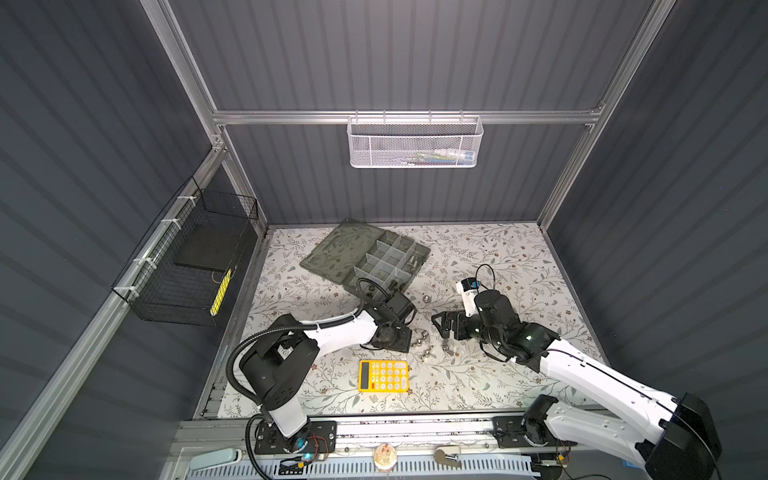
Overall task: Sort the screws and nuts into containers
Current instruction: 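Withdraw the right gripper while the left gripper lowers onto a black nut, then close the left gripper on the black nut and lift it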
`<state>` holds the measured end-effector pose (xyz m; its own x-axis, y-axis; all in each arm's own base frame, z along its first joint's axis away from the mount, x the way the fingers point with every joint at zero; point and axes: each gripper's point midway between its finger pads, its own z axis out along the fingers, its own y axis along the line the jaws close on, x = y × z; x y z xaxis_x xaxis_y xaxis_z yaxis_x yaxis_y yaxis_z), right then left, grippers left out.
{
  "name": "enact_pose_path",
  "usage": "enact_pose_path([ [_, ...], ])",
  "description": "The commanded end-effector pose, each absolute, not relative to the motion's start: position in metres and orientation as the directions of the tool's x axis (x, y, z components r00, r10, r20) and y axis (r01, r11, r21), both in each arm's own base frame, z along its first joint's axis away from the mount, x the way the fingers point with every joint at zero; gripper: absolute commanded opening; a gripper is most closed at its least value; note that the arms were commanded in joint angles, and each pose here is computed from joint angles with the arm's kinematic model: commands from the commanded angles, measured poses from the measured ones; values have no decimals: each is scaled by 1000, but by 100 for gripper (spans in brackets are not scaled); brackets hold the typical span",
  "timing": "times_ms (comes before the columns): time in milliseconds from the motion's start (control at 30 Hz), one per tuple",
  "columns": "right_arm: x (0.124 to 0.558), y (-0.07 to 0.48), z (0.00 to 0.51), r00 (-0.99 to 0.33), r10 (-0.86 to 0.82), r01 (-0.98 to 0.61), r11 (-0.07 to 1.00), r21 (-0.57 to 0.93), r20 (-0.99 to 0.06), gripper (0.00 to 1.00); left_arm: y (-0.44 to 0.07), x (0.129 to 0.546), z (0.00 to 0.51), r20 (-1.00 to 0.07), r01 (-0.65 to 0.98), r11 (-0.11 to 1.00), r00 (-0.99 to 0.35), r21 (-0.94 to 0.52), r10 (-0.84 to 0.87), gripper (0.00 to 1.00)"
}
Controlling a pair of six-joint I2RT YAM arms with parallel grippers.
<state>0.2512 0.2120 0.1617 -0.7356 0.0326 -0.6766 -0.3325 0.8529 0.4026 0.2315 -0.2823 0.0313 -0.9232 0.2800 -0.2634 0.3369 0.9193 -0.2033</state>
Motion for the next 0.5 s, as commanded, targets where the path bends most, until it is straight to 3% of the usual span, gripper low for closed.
enact_pose_path([
  [0, 252, 209, 160, -733, 46, -322, 855, 406, -679, 99, -285, 239, 28, -283, 371, 917, -904, -146, 321, 57],
  [467, 256, 209, 156, -741, 63, -307, 854, 420, -668, 99, -284, 229, 15, -254, 418, 907, -884, -57, 391, 37],
])
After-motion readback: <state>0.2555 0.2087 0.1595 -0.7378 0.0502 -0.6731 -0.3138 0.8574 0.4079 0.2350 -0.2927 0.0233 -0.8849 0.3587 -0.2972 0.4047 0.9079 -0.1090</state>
